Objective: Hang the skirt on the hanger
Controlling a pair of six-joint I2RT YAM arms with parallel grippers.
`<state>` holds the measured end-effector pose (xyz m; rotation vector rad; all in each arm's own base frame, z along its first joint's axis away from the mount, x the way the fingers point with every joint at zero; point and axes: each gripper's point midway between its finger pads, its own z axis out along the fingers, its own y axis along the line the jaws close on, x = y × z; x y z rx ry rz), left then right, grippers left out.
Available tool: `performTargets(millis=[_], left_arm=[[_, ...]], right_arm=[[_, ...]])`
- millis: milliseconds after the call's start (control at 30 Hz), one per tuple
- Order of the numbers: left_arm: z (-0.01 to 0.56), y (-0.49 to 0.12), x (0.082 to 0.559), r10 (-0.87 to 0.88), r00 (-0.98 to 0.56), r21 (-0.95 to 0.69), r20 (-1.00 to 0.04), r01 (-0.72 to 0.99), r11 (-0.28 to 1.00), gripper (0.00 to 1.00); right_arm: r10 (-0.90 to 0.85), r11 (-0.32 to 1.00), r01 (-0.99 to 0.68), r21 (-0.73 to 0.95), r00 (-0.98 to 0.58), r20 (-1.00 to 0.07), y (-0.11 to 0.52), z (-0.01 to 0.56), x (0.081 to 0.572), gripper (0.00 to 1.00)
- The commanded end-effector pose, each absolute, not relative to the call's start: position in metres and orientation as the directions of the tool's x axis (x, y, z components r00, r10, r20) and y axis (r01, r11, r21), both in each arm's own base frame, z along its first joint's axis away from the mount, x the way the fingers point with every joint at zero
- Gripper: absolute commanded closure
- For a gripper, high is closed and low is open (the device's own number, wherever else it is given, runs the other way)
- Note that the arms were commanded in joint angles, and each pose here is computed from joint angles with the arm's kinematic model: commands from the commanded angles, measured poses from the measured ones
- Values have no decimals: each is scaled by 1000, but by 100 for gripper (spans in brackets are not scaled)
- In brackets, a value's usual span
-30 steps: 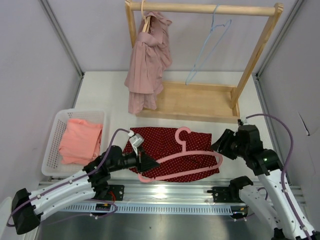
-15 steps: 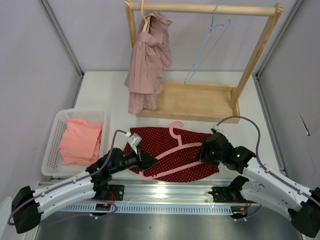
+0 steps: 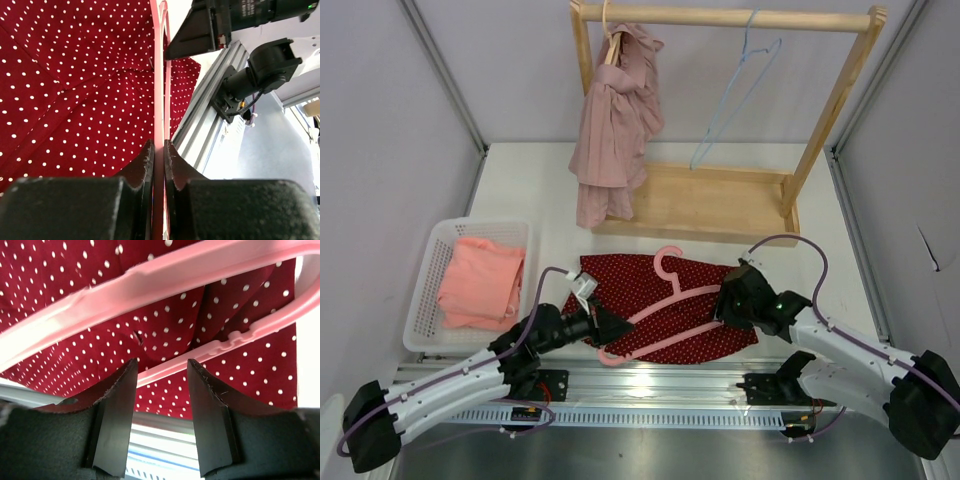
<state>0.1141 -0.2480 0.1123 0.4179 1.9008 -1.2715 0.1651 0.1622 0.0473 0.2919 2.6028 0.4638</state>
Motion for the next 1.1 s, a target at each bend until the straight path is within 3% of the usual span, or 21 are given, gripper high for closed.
performTargets(millis=[0, 367, 867, 1067], left_arm=[[75, -237, 106, -110, -669, -629, -735, 611, 481, 100], [56, -238, 87, -42, -740, -672, -672, 585, 454, 100], [35, -234, 82, 39, -796, -666, -604, 531, 523, 100], [27, -233, 80, 60, -808, -662, -587, 521, 539, 100]], right_arm=[[303, 912, 116, 393, -836, -458, 166, 47, 179, 50], [302, 916, 107, 386, -817, -491, 165, 63, 186, 50], [280, 923, 91, 373, -825, -491, 175, 55, 196, 51], [277, 924, 88, 373, -825, -492, 179, 53, 200, 58]])
